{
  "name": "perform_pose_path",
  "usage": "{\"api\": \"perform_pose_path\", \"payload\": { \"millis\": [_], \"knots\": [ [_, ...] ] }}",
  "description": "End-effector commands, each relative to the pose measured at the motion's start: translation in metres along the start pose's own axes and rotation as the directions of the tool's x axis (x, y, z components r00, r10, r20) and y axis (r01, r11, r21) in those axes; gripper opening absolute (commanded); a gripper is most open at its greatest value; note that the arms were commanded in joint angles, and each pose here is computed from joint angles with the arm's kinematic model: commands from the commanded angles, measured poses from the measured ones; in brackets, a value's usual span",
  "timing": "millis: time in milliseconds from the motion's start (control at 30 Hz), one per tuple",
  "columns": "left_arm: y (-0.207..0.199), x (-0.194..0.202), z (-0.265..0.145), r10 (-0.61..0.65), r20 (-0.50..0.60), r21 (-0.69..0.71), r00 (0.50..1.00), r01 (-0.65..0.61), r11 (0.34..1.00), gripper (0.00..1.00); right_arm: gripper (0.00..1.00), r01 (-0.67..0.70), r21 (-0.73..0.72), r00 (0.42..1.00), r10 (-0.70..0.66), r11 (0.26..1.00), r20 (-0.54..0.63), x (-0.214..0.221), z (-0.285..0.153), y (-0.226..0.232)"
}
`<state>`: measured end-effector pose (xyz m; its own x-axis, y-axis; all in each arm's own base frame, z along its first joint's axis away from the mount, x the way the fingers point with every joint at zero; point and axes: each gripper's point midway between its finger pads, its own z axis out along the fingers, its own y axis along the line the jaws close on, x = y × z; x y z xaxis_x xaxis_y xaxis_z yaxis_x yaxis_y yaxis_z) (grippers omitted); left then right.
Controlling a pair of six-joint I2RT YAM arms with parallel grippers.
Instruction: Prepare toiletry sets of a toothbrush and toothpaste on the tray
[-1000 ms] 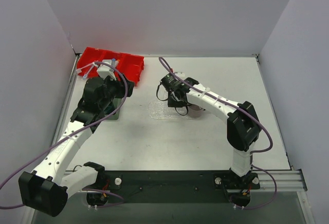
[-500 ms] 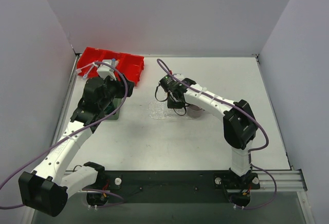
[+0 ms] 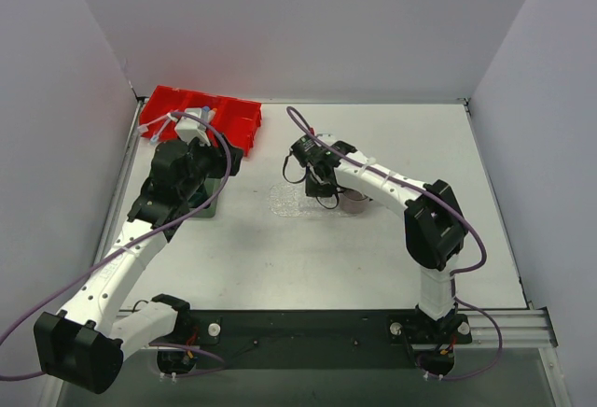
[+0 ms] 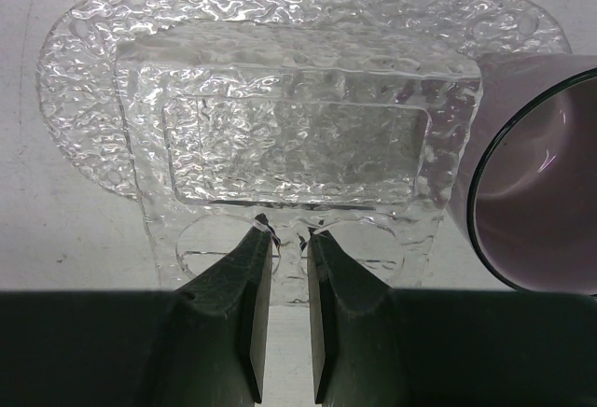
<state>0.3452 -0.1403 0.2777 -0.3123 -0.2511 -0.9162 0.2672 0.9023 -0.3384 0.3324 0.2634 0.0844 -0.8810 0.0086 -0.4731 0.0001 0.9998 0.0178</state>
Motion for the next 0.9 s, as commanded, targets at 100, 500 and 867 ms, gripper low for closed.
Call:
{"api": "perform_pose_path", "payload": {
  "millis": [100,500,867],
  "knots": [
    [-0.0032,-0.0107,-0.0032,0.007,0.026,0.015,1.000,-0.007,1.000,0.69,0.00,-0.009,0.041,1.000,0.009,0.999,-0.016,-0.0006,-0.0003,-0.0096],
    [-0.0032,-0.0110,-0.0030,0.008,0.026,0.016,1.000,-0.009,1.000,0.69,0.00,-0.004,0.045,0.999,0.006,0.999,-0.043,0.0031,0.0040,-0.0122],
    [-0.0030,-0.0101,-0.0022,0.005,0.023,0.015,1.000,-0.005,1.000,0.69,0.00,0.005,0.018,0.997,-0.004,1.000,-0.078,0.0072,0.0046,-0.0087]
  ]
}}
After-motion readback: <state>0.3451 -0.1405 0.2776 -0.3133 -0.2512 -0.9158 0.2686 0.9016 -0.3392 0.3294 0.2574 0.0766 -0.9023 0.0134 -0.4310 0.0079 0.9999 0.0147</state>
